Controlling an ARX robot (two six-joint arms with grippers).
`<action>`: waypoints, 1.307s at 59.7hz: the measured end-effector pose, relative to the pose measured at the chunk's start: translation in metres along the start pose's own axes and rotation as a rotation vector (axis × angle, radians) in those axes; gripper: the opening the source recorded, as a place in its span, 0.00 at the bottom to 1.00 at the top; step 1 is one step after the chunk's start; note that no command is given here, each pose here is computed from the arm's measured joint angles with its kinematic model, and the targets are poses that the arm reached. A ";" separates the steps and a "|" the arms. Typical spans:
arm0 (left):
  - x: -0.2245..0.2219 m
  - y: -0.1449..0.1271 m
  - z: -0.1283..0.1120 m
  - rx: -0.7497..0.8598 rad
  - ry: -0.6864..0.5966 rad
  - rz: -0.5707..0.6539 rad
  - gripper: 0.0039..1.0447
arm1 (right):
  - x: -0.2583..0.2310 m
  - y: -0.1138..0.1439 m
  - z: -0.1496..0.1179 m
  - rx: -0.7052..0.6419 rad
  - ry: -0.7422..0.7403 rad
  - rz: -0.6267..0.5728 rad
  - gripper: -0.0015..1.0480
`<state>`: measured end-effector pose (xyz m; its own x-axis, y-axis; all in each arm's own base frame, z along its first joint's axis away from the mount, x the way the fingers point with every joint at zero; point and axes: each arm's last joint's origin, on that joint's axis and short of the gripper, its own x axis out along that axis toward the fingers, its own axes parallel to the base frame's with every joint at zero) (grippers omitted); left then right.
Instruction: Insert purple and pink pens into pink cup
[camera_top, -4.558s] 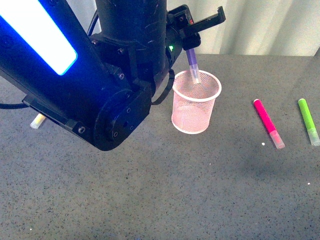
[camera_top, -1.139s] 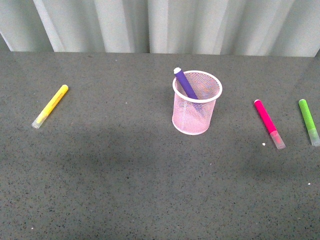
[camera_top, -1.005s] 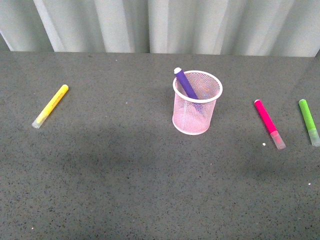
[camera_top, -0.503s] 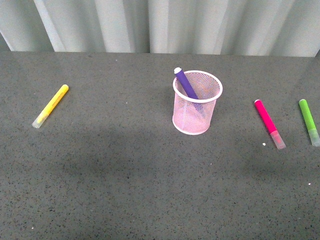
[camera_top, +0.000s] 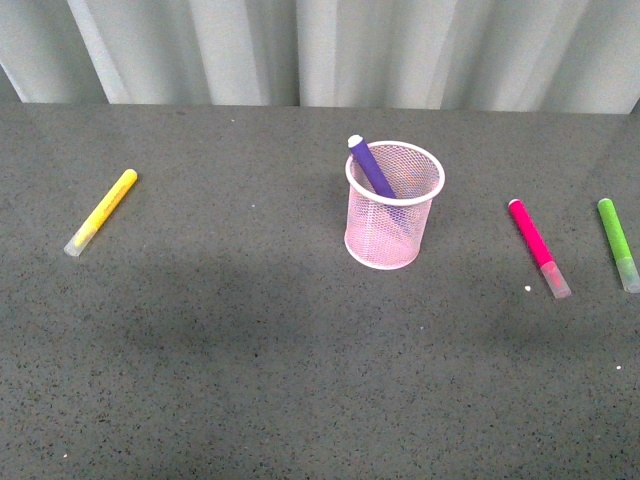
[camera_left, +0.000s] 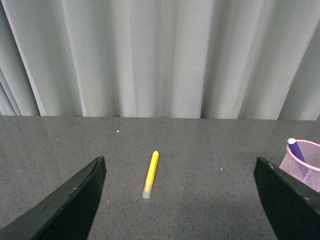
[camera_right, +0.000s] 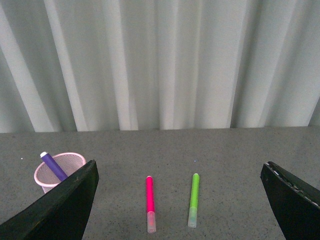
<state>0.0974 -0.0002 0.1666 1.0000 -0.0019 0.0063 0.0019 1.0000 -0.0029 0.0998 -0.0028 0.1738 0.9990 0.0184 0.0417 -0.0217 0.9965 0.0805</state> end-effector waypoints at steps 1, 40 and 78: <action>0.000 0.000 0.000 0.000 0.000 0.000 0.91 | 0.003 -0.003 0.002 0.034 -0.012 0.003 0.93; 0.000 0.000 0.000 0.001 0.000 0.000 0.94 | 0.216 -0.083 -0.018 -0.008 0.654 -0.129 0.93; 0.000 0.000 0.000 0.001 0.000 0.000 0.94 | 0.269 -0.037 -0.084 -0.108 0.993 0.035 0.93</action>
<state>0.0974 -0.0002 0.1666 1.0000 -0.0019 0.0063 0.0019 1.0000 -0.0021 0.3723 -0.0279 0.0985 0.5799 0.0582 -0.8126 -0.0971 0.9953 0.0019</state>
